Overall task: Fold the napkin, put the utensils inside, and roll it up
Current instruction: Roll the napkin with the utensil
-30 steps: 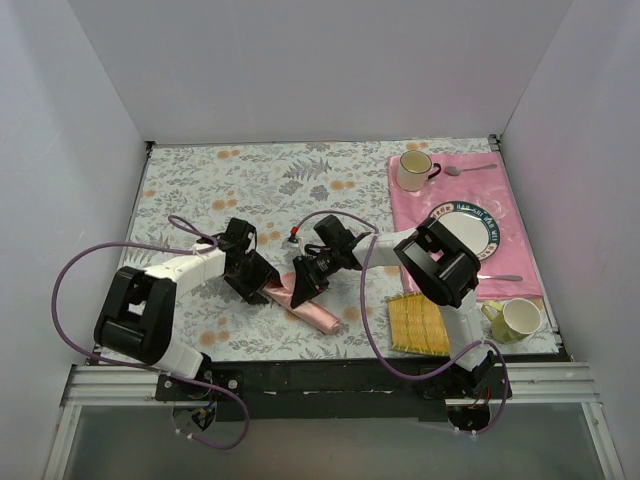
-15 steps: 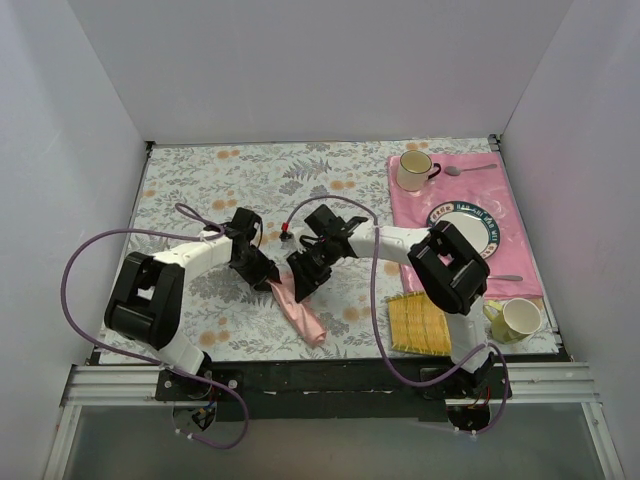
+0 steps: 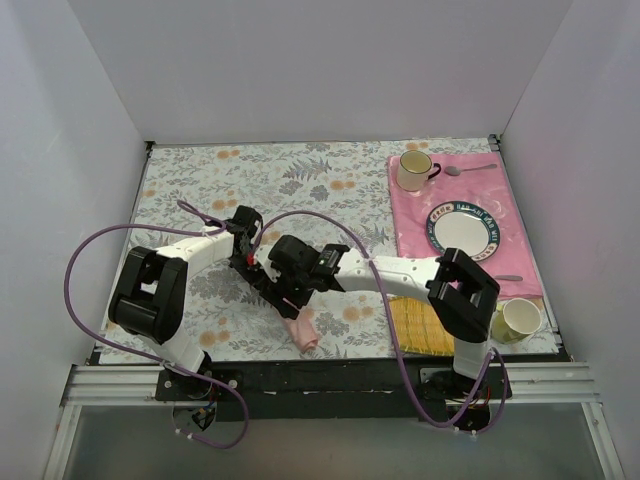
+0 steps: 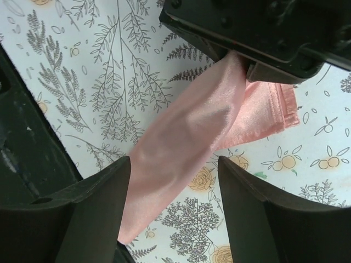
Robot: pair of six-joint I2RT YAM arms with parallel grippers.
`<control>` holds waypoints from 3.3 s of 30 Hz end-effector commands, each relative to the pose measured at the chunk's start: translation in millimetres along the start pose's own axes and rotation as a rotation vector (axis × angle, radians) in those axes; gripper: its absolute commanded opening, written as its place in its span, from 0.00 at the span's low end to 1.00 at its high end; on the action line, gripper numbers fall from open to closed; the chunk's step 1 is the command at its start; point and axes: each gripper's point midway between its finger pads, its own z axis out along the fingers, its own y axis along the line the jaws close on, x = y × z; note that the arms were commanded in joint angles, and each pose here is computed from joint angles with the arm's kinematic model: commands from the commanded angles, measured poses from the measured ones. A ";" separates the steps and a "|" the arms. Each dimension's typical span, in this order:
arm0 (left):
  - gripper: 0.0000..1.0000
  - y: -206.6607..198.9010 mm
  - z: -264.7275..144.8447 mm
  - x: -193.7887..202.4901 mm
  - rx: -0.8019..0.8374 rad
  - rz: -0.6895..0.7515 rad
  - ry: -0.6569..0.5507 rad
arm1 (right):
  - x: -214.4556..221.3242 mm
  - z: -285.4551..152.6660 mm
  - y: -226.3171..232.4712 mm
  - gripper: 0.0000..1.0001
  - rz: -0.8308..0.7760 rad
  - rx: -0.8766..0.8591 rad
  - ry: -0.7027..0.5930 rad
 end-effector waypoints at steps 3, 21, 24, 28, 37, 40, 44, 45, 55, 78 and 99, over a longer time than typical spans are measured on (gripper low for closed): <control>0.13 24.8 0.8 12.6 -0.093 -0.095 0.042 | -32.9 -5.7 0.7 0.74 -0.009 0.198 -0.112; 0.07 29.7 -1.3 22.9 -0.100 -0.245 0.075 | 18.0 32.2 -10.9 0.69 -0.058 0.402 0.013; 0.08 31.8 -0.6 23.2 -0.104 -0.252 0.079 | 23.8 31.8 -16.7 0.61 -0.070 0.419 0.007; 0.09 31.7 0.3 24.5 -0.097 -0.258 0.087 | 31.3 37.7 -20.8 0.38 -0.082 0.426 0.029; 0.38 21.5 -4.6 9.1 -0.075 -0.071 0.039 | 29.7 37.3 -18.9 0.04 -0.032 0.296 0.015; 0.50 14.7 -12.8 -1.2 -0.054 0.010 -0.010 | 34.7 39.0 -13.4 0.02 0.041 0.166 0.019; 0.58 0.9 -29.5 -15.9 -0.012 0.071 -0.077 | 28.1 34.2 -12.1 0.01 0.119 0.053 -0.022; 0.59 -0.3 -33.2 -18.1 -0.010 0.083 -0.088 | 27.2 32.6 -8.3 0.01 0.135 0.007 -0.023; 0.74 -9.2 -76.5 -56.2 0.046 0.115 -0.240 | 21.8 24.7 -19.7 0.01 0.393 -0.324 -0.048; 0.56 -60.8 -71.1 -9.7 0.512 0.185 -0.069 | 35.8 17.6 -47.3 0.27 0.497 -0.486 0.017; 0.56 -54.9 -18.3 -23.4 0.398 0.150 -0.030 | 37.8 -31.1 -72.7 0.50 0.341 -0.220 0.075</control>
